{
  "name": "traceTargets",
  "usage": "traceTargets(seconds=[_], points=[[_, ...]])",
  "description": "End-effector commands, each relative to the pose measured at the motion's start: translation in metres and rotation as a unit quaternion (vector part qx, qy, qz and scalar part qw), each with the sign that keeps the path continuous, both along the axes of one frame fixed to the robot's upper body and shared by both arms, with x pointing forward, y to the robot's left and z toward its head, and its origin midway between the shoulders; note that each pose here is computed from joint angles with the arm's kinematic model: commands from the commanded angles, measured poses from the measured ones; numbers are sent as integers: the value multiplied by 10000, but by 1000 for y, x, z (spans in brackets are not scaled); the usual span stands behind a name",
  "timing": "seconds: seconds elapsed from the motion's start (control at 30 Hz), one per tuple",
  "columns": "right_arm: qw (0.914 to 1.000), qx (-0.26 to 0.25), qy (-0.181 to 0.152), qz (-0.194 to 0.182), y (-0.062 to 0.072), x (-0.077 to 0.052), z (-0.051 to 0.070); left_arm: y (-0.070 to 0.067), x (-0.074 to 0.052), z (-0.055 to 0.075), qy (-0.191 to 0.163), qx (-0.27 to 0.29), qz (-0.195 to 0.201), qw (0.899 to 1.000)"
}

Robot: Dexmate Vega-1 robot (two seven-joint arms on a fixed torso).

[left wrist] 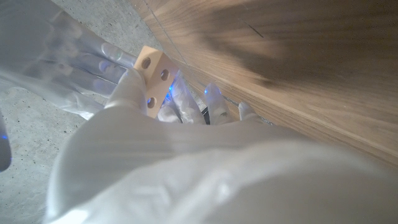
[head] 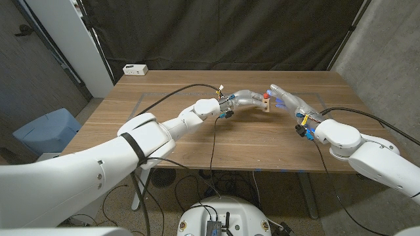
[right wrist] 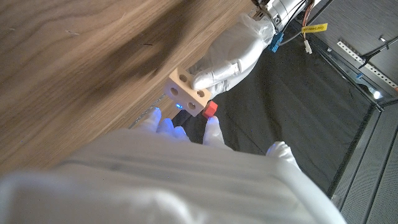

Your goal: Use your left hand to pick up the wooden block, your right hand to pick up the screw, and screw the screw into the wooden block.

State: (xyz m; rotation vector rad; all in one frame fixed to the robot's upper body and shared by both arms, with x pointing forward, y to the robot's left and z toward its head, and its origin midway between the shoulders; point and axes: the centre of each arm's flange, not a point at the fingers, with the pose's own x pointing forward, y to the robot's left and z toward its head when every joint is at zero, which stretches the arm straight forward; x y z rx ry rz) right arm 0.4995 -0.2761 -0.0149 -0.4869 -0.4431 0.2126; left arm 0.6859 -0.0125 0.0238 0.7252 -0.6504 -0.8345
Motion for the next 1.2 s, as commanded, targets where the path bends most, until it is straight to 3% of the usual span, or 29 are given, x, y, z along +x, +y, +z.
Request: traceTargets(seconds=[0.03,0.63,1.2], points=[[10000,-12,66,42,6,-4,-5,2,1,0,36,-1,20,10000],[9999,35,5,165,18,-12,-9,2,-1,-2,7,-18,-44,10000],[9997,131,-206,15,10,-17,-2,3,-3,-3,-34,-9,-110,9999]])
